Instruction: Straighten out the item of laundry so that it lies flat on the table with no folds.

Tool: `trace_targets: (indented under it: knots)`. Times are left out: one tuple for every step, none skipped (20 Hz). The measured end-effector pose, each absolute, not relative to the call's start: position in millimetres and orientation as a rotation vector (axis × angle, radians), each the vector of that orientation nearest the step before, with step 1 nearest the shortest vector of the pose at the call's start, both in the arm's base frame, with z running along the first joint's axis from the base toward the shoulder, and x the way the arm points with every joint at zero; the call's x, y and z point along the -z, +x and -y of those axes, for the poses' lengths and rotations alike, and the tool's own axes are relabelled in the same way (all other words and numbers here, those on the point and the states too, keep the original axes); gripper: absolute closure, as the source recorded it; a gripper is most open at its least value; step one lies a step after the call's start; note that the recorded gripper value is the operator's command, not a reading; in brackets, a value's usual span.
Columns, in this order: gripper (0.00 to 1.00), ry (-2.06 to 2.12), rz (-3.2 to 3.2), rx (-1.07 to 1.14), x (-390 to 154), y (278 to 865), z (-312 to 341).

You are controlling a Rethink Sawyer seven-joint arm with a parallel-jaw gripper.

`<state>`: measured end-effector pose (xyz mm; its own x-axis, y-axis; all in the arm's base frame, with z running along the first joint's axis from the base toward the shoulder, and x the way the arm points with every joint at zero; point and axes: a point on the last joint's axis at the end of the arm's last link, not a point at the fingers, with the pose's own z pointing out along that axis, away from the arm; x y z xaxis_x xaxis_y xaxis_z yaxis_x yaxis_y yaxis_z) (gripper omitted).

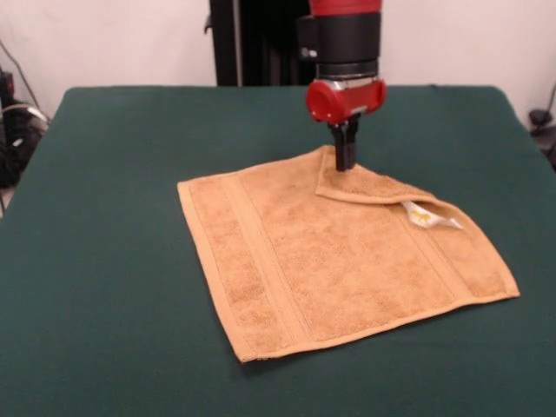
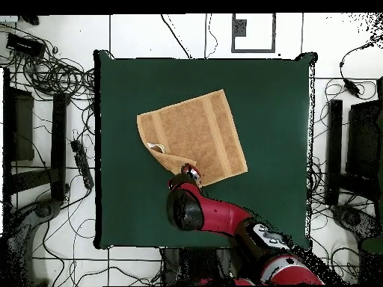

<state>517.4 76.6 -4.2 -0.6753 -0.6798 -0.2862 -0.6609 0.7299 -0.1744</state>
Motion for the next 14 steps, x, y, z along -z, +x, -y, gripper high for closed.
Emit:
trace_targets:
  knots:
    - [1.0,-1.039,-2.602,0.092,2,519,-73]
    - [1.0,-1.036,-2.603,0.101,1,519,-70]
    - [1.0,-1.034,-2.608,0.11,1,518,-67]
    - [1.0,-1.032,-2.613,0.117,1,517,-64]
    - [1.0,-1.031,-2.618,0.124,2,516,-61]
    - [1.0,-1.03,-2.622,0.131,2,515,-58]
    - [1.0,-1.028,-2.625,0.137,2,514,-56]
    - [1.0,-1.029,-2.63,0.144,2,513,-53]
    - [1.0,-1.029,-2.632,0.147,2,512,-53]
    - [0.0,-1.034,-2.637,0.158,3,510,-50]
    - [0.0,-1.035,-2.638,0.16,3,509,-50]
    - [0.0,-1.036,-2.639,0.161,3,509,-50]
    - [0.0,-1.038,-2.639,0.163,3,509,-50]
    - [0.0,-1.047,-2.642,0.166,3,507,-51]
